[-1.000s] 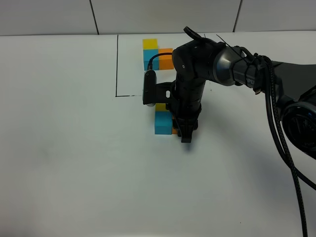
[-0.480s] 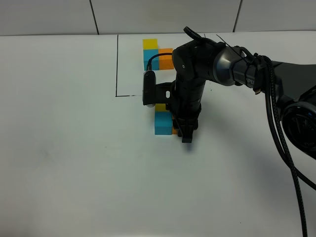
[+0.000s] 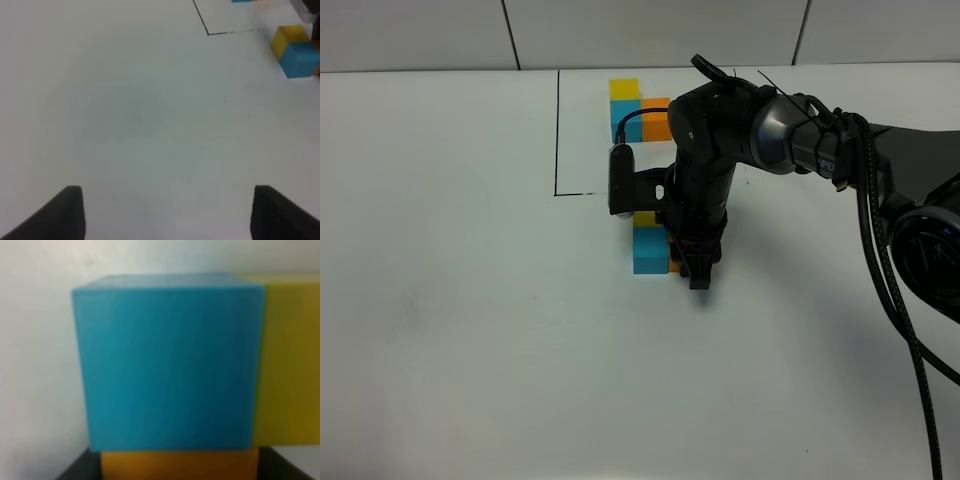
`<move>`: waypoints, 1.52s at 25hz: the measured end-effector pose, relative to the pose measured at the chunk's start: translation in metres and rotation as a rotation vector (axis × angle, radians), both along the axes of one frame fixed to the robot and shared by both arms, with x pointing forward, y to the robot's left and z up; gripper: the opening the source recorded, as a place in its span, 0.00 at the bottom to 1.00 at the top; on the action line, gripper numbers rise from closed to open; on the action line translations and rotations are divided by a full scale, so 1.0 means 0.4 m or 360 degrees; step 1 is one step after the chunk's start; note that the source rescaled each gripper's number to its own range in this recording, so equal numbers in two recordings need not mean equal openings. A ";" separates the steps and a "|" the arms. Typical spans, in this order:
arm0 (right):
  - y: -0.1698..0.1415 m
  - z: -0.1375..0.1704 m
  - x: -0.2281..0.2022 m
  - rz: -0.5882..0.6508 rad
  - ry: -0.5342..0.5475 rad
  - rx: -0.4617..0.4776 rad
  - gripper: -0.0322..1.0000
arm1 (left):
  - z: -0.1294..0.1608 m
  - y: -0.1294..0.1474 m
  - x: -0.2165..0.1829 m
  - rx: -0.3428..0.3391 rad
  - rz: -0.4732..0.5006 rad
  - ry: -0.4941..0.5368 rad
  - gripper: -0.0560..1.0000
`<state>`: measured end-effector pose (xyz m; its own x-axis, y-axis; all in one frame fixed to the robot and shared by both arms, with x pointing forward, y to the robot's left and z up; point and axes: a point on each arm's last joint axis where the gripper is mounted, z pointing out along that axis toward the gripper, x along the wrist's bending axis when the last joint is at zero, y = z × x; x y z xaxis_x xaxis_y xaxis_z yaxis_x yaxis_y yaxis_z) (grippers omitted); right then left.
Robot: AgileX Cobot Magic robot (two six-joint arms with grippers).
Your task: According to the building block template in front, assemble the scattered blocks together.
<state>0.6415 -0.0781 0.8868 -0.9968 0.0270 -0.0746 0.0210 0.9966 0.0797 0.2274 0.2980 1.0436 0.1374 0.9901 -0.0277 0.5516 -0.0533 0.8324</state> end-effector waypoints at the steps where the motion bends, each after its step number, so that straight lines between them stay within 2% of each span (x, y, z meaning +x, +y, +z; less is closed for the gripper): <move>1: 0.000 0.000 0.000 0.0012 0.0000 0.0000 0.06 | 0.000 0.000 0.000 0.0000 0.0000 0.0000 0.51; 13: 0.002 0.000 0.000 0.0068 -0.0002 0.0009 0.08 | 0.000 0.000 0.000 0.0000 0.0000 0.0000 0.51; 15: 0.004 0.001 0.002 0.0063 -0.0018 0.0025 0.18 | 0.000 0.000 0.000 0.0000 0.0000 0.0000 0.51; 16: 0.006 0.001 0.004 0.0061 -0.0033 0.0035 0.28 | 0.000 0.000 0.000 0.0000 0.0000 0.0000 0.51; 21: 0.014 0.016 0.012 0.0027 -0.0102 0.0105 0.84 | 0.000 0.000 0.000 0.0000 0.0000 0.0000 0.51; 24: 0.013 0.029 0.010 -0.0002 -0.0110 0.0106 0.98 | 0.000 0.000 0.000 0.0000 0.0000 0.0000 0.51; 29: -0.006 0.087 -0.008 -0.0028 -0.0048 0.0050 1.00 | 0.000 0.000 0.000 0.0000 0.0000 0.0000 0.51; 33: -0.035 0.146 -0.001 -0.0146 -0.0106 0.0075 1.00 | 0.000 0.000 0.000 0.0000 0.0000 0.0000 0.51; 35: -0.065 0.181 0.009 -0.0282 -0.0143 0.0107 1.00 | 0.000 0.000 0.000 0.0000 0.0000 0.0000 0.51; 38: -0.135 0.221 0.034 -0.0654 -0.0154 0.0193 0.99 | 0.000 0.000 0.000 0.0000 0.0000 0.0000 0.51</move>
